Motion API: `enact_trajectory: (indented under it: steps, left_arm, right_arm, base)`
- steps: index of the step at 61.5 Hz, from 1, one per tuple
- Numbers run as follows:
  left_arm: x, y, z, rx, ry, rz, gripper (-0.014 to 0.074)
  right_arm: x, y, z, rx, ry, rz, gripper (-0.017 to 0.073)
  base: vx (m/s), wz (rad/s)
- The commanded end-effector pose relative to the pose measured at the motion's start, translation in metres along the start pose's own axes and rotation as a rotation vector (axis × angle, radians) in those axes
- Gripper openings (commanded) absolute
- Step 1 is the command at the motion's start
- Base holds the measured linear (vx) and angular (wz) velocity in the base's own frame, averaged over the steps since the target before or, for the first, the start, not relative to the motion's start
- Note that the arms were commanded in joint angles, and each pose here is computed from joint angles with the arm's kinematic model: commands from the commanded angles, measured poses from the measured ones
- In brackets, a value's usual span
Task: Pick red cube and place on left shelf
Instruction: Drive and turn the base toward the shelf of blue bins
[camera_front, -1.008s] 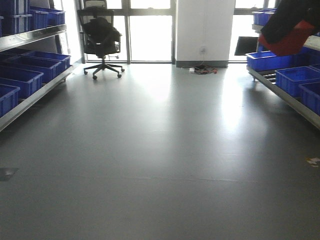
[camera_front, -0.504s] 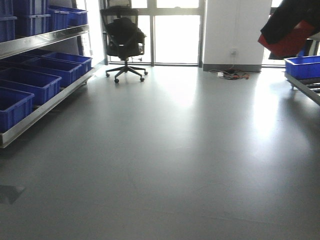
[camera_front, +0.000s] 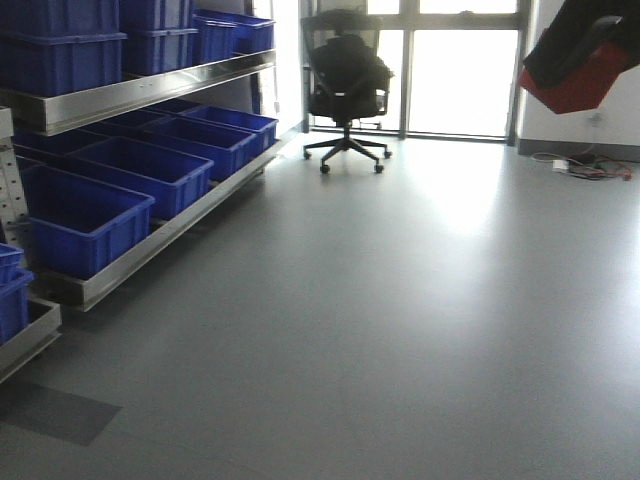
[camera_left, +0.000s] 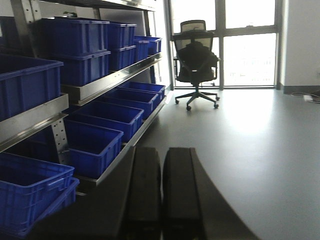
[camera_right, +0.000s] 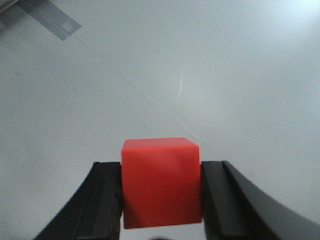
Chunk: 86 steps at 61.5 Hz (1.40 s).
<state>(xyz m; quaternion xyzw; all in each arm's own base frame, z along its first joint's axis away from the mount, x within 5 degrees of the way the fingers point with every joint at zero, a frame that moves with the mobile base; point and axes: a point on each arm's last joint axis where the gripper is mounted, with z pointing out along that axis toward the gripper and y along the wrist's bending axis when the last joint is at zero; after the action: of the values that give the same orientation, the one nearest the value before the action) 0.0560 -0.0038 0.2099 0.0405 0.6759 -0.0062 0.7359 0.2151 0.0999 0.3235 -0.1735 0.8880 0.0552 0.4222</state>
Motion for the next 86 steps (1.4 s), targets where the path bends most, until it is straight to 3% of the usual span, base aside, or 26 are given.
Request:
enact_trajectory:
  steps: [1, 86]
  left_arm:
    - [0.0004, 0.0005, 0.0008, -0.007, -0.054, -0.005, 0.0106]
    - [0.0004, 0.0005, 0.0008, -0.007, -0.054, -0.005, 0.0106]
  right_arm:
    - [-0.0165, -0.0007, -0.0117, -0.006, -0.114, -0.011, 0.0059]
    - [-0.0165, -0.0007, -0.0117, -0.006, -0.114, -0.011, 0.0059]
  base:
    - [0.50, 0.44]
    - [0.39, 0.53]
